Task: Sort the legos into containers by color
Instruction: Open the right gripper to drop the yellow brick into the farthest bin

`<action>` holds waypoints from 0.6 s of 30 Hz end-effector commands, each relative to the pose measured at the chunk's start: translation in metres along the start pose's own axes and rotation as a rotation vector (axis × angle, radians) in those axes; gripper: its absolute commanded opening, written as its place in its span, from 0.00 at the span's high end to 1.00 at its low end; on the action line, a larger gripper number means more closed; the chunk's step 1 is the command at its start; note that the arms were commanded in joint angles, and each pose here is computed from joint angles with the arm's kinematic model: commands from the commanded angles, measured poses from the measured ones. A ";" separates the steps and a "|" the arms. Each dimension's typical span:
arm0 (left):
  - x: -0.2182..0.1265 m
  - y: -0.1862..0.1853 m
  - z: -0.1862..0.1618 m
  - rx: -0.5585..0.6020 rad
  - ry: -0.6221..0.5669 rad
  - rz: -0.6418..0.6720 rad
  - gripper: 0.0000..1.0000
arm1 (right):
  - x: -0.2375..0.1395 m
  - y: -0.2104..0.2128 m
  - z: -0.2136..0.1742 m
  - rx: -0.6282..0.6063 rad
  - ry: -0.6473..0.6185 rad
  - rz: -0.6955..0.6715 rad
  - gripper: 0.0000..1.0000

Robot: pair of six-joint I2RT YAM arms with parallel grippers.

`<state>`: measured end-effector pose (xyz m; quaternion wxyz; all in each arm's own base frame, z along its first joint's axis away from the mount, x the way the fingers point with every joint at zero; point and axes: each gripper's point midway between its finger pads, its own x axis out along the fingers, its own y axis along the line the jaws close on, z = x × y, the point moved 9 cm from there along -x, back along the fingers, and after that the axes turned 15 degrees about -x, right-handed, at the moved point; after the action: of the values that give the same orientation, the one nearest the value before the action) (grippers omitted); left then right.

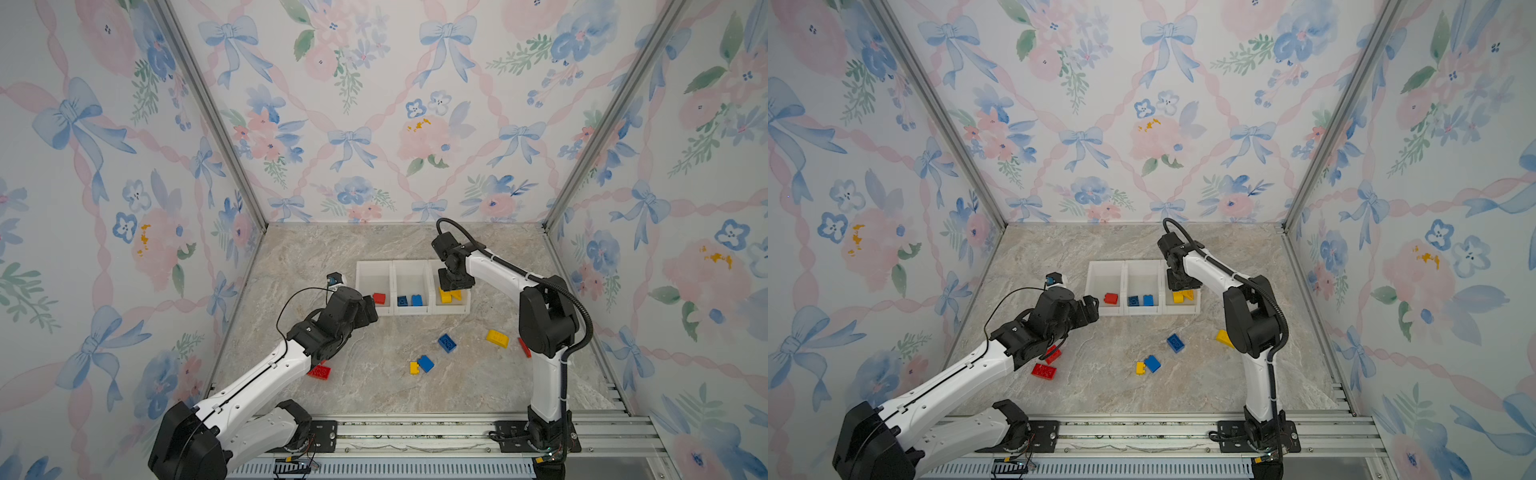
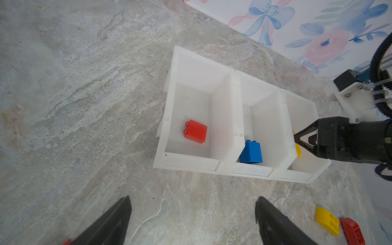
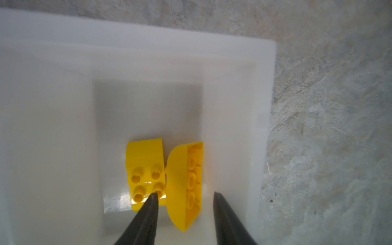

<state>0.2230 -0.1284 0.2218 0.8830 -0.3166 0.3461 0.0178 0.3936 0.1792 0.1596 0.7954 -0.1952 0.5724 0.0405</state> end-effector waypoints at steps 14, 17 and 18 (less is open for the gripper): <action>0.000 -0.003 0.004 -0.014 -0.007 -0.005 0.06 | -0.046 -0.024 -0.022 0.072 -0.045 0.063 0.39; 0.000 -0.003 0.004 -0.013 -0.007 -0.003 0.06 | -0.056 -0.030 -0.035 0.093 -0.042 0.094 0.35; 0.000 -0.003 0.004 -0.014 -0.007 -0.002 0.06 | -0.062 -0.032 -0.040 0.099 -0.043 0.100 0.34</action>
<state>0.2230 -0.1284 0.2218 0.8829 -0.3169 0.3461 0.0179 0.3612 0.1552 0.2065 0.8185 -0.1454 0.5532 0.0539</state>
